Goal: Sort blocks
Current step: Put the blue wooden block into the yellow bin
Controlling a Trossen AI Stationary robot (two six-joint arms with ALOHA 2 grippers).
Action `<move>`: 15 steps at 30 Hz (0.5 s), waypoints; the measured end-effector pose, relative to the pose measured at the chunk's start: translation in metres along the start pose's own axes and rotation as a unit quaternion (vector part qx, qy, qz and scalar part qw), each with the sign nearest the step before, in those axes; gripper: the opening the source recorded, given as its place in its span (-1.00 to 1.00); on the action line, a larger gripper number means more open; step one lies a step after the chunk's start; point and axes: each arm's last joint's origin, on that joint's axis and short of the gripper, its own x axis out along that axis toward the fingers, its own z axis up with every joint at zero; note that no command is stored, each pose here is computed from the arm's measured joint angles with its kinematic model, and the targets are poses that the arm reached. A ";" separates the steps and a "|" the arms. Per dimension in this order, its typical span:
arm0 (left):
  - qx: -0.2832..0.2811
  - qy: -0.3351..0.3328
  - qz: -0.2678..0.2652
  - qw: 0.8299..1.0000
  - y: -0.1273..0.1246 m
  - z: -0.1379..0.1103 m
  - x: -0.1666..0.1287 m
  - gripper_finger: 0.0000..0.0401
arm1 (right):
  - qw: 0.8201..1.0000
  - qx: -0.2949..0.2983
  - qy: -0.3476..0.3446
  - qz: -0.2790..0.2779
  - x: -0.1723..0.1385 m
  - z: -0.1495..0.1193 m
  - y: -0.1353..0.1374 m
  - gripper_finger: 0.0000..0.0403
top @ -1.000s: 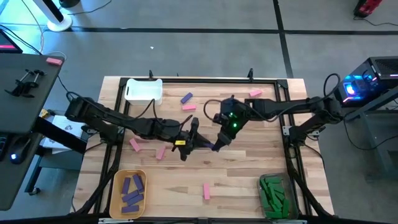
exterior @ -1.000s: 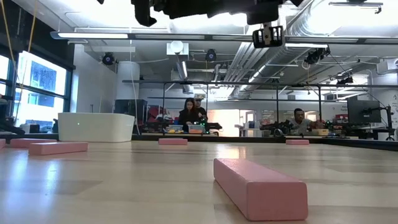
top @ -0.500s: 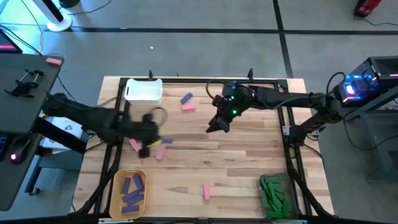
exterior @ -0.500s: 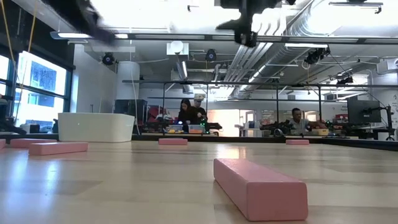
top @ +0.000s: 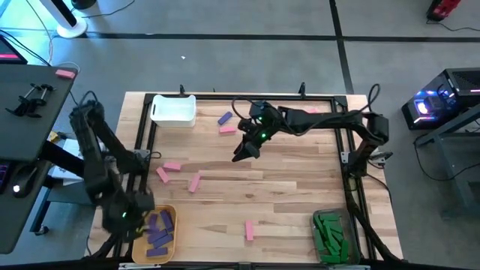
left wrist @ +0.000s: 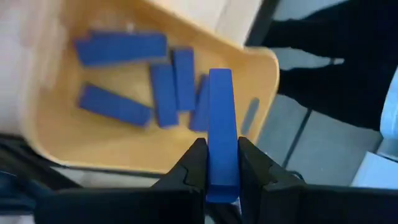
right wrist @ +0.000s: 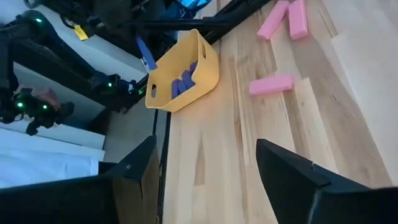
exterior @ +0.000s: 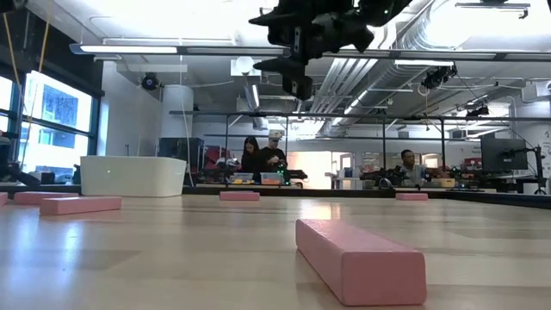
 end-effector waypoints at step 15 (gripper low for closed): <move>-0.125 0.004 0.000 0.992 -0.009 0.008 0.015 -0.18 | 0.999 -0.001 -0.003 0.038 -0.021 0.011 -0.013 0.00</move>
